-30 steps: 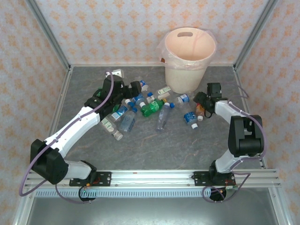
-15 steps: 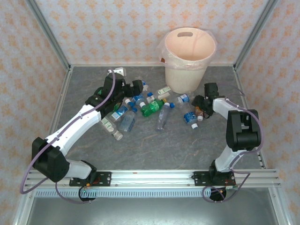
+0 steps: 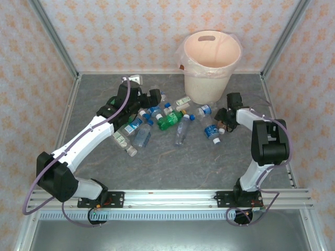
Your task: Put the plastic bottles in the bin
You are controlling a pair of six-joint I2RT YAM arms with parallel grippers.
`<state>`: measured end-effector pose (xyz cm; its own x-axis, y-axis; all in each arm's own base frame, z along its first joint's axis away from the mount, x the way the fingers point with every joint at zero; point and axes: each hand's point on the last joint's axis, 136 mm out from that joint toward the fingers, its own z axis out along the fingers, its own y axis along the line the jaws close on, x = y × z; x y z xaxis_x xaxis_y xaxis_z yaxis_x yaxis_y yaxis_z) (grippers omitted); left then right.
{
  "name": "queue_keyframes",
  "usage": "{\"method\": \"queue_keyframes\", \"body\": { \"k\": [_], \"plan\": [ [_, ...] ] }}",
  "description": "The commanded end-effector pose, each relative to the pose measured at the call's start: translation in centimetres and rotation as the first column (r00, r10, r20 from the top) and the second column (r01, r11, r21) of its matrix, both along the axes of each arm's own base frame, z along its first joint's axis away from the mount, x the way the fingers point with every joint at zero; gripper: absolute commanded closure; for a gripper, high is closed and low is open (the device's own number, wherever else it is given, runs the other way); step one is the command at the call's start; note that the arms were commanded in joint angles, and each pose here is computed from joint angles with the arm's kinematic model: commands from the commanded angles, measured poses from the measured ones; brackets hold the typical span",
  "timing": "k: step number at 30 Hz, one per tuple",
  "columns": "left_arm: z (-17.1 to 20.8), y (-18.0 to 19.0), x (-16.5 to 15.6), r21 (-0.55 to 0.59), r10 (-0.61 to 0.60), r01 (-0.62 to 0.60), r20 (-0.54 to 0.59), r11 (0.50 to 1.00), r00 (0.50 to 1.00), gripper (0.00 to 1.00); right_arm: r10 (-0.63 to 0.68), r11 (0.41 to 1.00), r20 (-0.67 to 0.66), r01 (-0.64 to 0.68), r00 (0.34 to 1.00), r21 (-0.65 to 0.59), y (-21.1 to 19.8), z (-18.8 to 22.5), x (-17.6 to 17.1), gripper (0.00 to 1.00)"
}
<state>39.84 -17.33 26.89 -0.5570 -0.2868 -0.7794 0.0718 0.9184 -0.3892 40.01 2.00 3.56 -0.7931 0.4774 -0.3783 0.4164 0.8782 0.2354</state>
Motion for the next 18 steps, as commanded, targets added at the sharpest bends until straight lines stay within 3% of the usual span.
{"method": "queue_keyframes", "body": {
  "k": [1,11,18],
  "plan": [
    [1.0,-0.5,0.1,0.012,-0.023,0.023,0.011,1.000,1.000,0.01,-0.013,0.999,0.030,0.014,0.999,-0.041,-0.4,1.6,0.6,0.38],
    [3.1,-0.8,0.5,-0.023,-0.022,0.024,0.057,0.999,0.998,0.01,-0.089,0.992,0.155,0.102,0.984,-0.077,-1.9,6.7,0.9,0.39],
    [5.2,-1.0,0.6,-0.071,-0.020,0.027,0.105,0.997,0.994,0.01,-0.127,0.985,0.386,0.160,0.914,-0.056,-2.6,16.0,1.5,0.40]
  ]
}}
